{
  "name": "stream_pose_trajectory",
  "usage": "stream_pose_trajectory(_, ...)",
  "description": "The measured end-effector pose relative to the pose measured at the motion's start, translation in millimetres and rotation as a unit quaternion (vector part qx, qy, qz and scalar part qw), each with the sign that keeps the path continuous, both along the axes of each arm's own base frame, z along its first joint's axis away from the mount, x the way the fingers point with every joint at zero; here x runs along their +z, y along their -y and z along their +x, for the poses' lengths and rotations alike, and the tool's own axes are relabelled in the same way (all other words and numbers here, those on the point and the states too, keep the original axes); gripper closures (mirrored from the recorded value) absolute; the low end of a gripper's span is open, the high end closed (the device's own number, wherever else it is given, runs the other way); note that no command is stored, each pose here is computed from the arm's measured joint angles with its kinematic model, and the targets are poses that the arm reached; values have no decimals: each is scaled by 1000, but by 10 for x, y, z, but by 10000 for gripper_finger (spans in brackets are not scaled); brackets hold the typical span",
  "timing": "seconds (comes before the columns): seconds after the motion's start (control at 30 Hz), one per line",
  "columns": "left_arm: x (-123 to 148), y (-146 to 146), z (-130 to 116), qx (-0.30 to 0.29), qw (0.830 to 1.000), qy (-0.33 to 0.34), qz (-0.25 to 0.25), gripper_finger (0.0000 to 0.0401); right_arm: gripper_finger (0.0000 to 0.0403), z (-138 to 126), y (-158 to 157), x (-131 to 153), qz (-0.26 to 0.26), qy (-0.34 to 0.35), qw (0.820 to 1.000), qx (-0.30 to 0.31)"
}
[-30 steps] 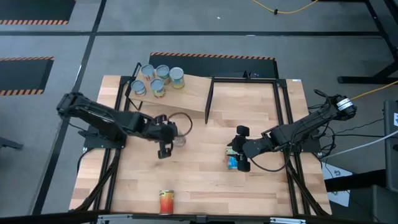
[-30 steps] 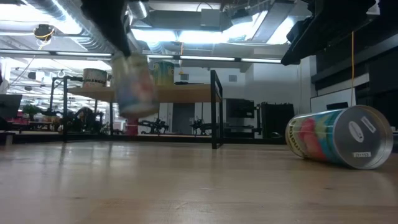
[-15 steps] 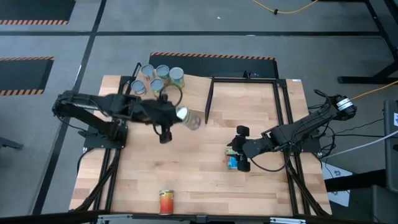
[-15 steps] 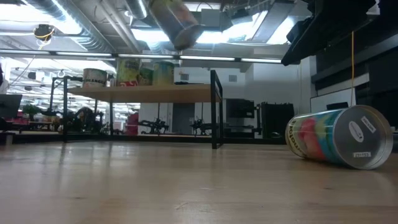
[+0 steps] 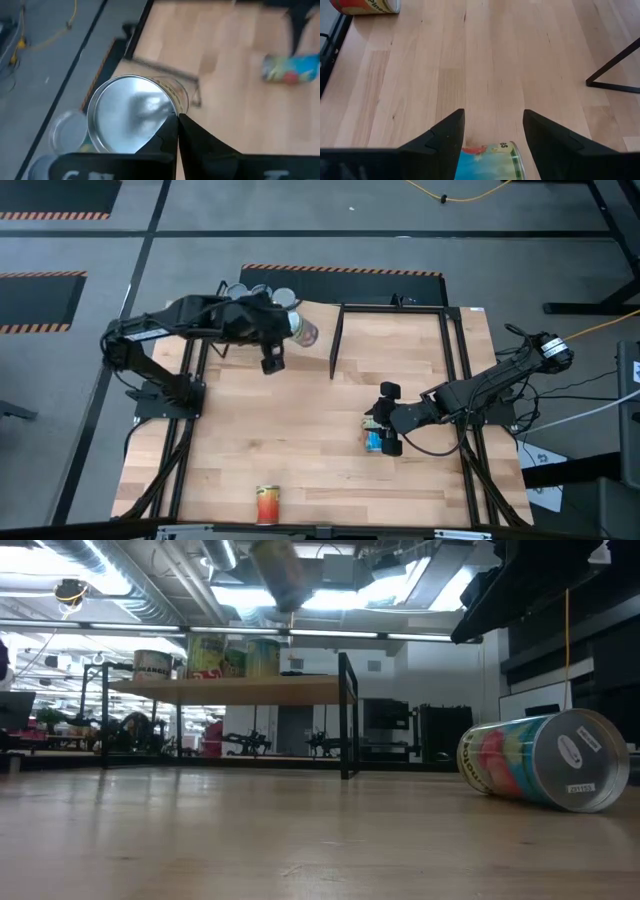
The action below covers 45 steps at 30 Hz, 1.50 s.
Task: Pick and place cans onto a shelf
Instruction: Put the canned peaches on the shelf aligned with the other yellow canned carrot
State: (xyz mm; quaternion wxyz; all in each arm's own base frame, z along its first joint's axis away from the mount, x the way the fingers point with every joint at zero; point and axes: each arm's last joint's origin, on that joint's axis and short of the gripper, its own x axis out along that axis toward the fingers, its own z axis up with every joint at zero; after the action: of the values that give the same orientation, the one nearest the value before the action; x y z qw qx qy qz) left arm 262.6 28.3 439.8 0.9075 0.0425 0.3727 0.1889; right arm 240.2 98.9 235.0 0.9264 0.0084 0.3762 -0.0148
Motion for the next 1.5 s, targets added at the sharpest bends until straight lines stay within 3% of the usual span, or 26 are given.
stream_pose_trajectory(0.27, -360, -299, 159, 59, 989, -137, -2, 401, 196, 0, 0, 0, 0, 0, 1000, 0)
stream_pose_trajectory(0.5, -581, -489, 329, 70, 979, -193, 4, 401, 196, 0, 0, -1, 0, 0, 1000, 0)
stream_pose_trajectory(0.97, -698, -603, 388, 73, 973, -217, -23, 399, 196, -1, 0, -1, 0, -1, 1000, 0)
stream_pose_trajectory(1.5, -697, -604, 389, 74, 973, -216, -21, 337, 196, 0, 1, -1, 0, -1, 1000, 0)
